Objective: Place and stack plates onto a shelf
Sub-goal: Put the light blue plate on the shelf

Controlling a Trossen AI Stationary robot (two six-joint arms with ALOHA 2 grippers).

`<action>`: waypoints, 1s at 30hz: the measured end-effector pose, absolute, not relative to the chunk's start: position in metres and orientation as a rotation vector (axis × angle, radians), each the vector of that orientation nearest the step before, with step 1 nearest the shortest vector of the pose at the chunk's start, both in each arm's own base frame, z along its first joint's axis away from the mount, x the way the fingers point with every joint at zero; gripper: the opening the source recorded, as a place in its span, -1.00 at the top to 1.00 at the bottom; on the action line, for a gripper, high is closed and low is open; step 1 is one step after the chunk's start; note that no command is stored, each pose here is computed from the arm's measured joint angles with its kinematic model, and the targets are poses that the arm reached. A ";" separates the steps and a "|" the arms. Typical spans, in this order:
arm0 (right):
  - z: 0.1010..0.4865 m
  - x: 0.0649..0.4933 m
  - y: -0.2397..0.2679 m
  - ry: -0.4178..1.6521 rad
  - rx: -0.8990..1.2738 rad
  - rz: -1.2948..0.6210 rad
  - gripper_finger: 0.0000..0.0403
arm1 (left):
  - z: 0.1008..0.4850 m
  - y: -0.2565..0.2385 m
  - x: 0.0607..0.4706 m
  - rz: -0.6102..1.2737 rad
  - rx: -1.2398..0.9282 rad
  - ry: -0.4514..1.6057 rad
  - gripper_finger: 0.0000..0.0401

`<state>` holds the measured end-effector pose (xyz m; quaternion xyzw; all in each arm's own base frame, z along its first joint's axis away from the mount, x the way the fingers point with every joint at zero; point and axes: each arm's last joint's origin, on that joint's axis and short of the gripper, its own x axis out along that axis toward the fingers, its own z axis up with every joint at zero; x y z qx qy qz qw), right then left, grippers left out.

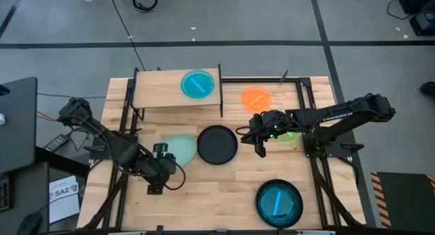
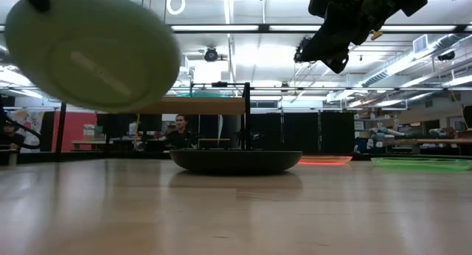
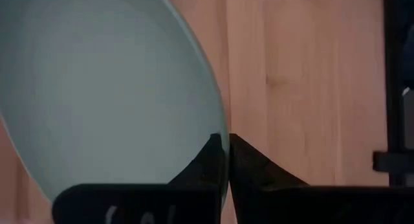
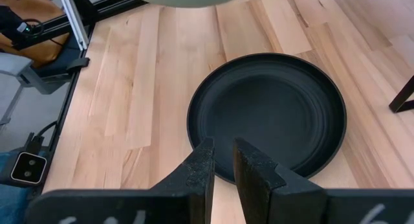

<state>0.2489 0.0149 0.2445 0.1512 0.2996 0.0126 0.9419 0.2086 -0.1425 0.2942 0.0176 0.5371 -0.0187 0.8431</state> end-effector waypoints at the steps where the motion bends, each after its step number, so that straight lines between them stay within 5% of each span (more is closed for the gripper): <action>1: 0.244 0.249 0.015 0.611 0.308 0.025 0.69 | 0.298 -0.142 0.210 -0.041 0.051 1.118 0.93; 15: 0.244 0.249 0.015 0.611 0.308 0.026 0.69 | 0.345 -0.126 0.199 0.138 0.229 1.072 0.93; 30: 0.245 0.249 0.015 0.610 0.308 0.026 0.69 | 0.346 -0.058 0.204 0.432 0.335 1.266 0.92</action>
